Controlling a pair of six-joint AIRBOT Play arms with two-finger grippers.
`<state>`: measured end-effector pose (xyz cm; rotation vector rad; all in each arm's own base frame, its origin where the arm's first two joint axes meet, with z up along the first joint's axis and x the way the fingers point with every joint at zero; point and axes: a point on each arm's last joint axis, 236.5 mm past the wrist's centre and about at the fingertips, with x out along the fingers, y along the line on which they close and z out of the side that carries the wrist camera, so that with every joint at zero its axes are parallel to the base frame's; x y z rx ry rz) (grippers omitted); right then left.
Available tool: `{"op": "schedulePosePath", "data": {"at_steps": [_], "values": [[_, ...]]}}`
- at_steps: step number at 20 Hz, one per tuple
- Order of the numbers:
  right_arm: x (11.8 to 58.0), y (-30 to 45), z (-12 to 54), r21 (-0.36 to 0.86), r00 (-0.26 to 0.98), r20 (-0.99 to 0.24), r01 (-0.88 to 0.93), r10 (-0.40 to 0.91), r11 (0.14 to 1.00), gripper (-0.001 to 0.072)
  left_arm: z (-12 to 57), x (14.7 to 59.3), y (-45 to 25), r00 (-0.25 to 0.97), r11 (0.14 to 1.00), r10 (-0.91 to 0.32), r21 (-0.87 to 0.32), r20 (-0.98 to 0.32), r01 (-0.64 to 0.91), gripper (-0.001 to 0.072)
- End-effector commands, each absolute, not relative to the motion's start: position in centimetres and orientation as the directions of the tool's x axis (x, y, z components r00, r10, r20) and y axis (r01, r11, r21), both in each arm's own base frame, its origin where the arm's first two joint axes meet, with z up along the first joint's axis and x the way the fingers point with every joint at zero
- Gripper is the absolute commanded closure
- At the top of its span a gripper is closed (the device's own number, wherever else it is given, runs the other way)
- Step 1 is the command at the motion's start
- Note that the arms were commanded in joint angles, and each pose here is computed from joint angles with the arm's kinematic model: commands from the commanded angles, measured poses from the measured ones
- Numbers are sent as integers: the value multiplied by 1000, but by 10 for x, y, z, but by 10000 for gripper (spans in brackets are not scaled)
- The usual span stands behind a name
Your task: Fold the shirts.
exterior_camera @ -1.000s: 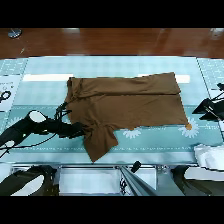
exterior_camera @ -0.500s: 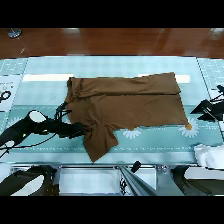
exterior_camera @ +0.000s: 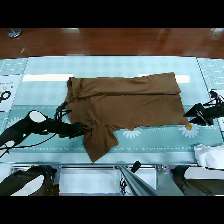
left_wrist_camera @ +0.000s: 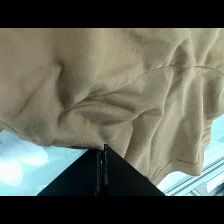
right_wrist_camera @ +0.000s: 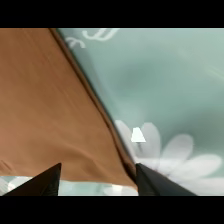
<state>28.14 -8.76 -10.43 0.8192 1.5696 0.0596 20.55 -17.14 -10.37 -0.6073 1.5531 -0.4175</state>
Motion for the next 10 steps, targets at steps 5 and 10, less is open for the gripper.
{"op": "schedulePosePath", "data": {"at_steps": [5, 10], "values": [[286, -60, -117, 430, -31, -885, 330, 465, 840, 181, -105, 211, -170, 19, 793, -599, -596, -800, -127, 680], [285, -49, -118, 376, -85, -908, 265, 410, 888, 684, -103, 217, -169, 37, 793, -598, -597, -801, -123, 680]]}}
